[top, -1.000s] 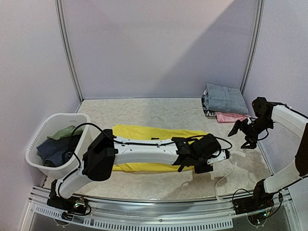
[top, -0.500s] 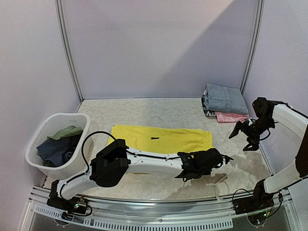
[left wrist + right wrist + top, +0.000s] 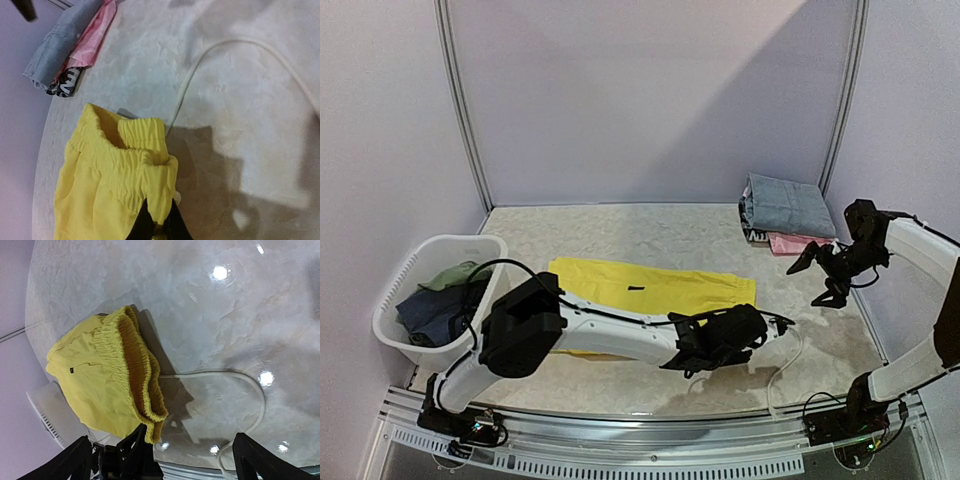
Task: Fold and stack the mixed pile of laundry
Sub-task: Pick up the rectangle-folded shorts from the center of the board, then pass from the left arm to the right, then fold the rectangle-folded shorts at the center of the board.
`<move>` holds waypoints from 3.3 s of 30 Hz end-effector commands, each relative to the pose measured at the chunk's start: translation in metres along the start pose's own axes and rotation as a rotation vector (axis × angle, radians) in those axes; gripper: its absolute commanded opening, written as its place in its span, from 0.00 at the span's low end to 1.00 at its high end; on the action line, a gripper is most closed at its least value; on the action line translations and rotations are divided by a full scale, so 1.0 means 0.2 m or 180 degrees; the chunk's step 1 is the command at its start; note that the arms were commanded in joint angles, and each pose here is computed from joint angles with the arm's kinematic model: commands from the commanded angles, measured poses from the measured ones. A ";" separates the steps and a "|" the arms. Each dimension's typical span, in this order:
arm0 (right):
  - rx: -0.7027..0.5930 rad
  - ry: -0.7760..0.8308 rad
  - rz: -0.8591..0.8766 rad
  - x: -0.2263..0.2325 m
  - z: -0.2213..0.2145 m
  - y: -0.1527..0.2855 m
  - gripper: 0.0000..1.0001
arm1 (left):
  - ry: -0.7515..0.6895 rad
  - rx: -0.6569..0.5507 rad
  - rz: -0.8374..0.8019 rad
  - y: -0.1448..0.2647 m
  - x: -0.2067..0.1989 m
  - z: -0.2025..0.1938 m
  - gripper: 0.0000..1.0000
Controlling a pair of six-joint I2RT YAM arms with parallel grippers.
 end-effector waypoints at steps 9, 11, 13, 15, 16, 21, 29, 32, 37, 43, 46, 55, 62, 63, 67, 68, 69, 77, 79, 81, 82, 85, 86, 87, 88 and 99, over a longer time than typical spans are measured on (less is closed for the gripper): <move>0.0644 -0.0066 0.0534 0.14 -0.11 -0.32 0.99 | 0.0610 -0.0459 -0.0327 0.21 0.18 0.20 0.00; 0.0677 -0.0105 0.0545 0.14 -0.12 -0.37 0.99 | 0.0598 -0.0439 -0.0343 0.21 0.18 0.20 0.00; 0.0696 -0.0158 0.0551 0.14 -0.12 -0.39 0.99 | 0.0582 -0.0433 -0.0356 0.21 0.17 0.20 0.00; 0.0722 -0.0188 0.0552 0.14 -0.12 -0.41 0.99 | 0.0578 -0.0421 -0.0353 0.21 0.18 0.19 0.00; 0.0741 -0.0198 0.0553 0.14 -0.12 -0.43 0.97 | 0.0586 -0.0417 -0.0351 0.21 0.18 0.19 0.00; 0.0831 -0.0223 0.0560 0.16 -0.14 -0.48 0.88 | 0.0630 -0.0412 -0.0329 0.19 0.19 0.20 0.00; 0.0967 -0.0271 0.0602 0.16 -0.17 -0.55 0.71 | 0.0724 -0.0430 -0.0307 0.18 0.19 0.21 0.00; 0.0986 -0.0280 0.0580 0.15 -0.18 -0.55 0.71 | 0.0754 -0.0398 -0.0260 0.17 0.20 0.21 0.00; 0.0981 -0.0277 0.0567 0.13 -0.19 -0.57 0.75 | 0.0820 -0.0392 -0.0192 0.17 0.23 0.21 0.00; 0.0948 -0.0308 0.0581 0.12 -0.19 -0.58 0.83 | 0.0840 -0.0365 -0.0158 0.18 0.23 0.20 0.00; 0.0890 -0.0306 0.0572 0.12 -0.17 -0.58 0.78 | 0.0861 -0.0376 -0.0165 0.18 0.24 0.20 0.00; 0.0606 -0.0219 0.0700 0.20 -0.07 -0.57 0.40 | 0.0907 -0.0403 -0.0171 0.19 0.24 0.20 0.00; 0.0561 -0.0062 0.0717 0.26 -0.03 -0.53 0.01 | 0.1012 -0.0364 -0.0131 0.23 0.27 0.18 0.23; 0.0566 -0.0038 0.0679 0.26 -0.03 -0.52 0.00 | 0.1046 -0.0355 -0.0096 0.25 0.28 0.18 0.36; 0.0566 0.0195 0.0463 0.28 -0.01 -0.48 0.00 | 0.1135 -0.0362 0.0048 0.34 0.35 0.15 0.71; 0.0557 0.0312 0.0403 0.28 0.00 -0.46 0.00 | 0.1150 -0.0345 0.0066 0.37 0.37 0.14 0.87; 0.0561 0.0394 0.0337 0.28 0.00 -0.45 0.00 | 0.1159 -0.0311 0.0070 0.39 0.38 0.13 0.97; 0.0584 0.0886 0.0031 0.30 0.04 -0.38 0.00 | 0.1319 0.0004 0.0207 0.58 0.53 0.01 1.00; 0.0576 0.0997 -0.0048 0.30 0.05 -0.35 0.00 | 0.1492 0.0078 0.0185 0.63 0.58 -0.03 1.00; 0.0535 0.1090 -0.0132 0.32 0.07 -0.32 0.00 | 0.1718 0.0186 0.0151 0.66 0.65 -0.07 0.99; 0.0528 0.1116 -0.0176 0.32 0.07 -0.30 0.00 | 0.1841 0.0282 0.0121 0.68 0.68 -0.10 1.00; 0.0472 0.1213 -0.0277 0.34 0.09 -0.26 0.00 | 0.2193 0.0569 -0.0071 0.69 0.74 -0.21 0.98; 0.0448 0.1240 -0.0301 0.34 0.09 -0.24 0.00 | 0.2285 0.0658 -0.0140 0.69 0.75 -0.24 0.96; 0.0430 0.1257 -0.0315 0.35 0.10 -0.22 0.00 | 0.2361 0.0718 -0.0226 0.69 0.75 -0.26 0.94; 0.0419 0.1273 -0.0322 0.35 0.10 -0.21 0.00 | 0.2428 0.0761 -0.0318 0.69 0.75 -0.28 0.91; 0.0270 0.1319 -0.0294 0.43 0.10 -0.09 0.00 | 0.2575 0.1352 -0.1116 0.48 0.56 -0.37 0.60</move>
Point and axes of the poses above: each gripper's point midway between its finger pads, its own y axis back along the fingers, its own x axis along the line the jaws close on, z = x × y, the point moved 4 cm from there along y, back along the fingers, and after that the axes turned 7 degrees about y, right-handed, at the moved point
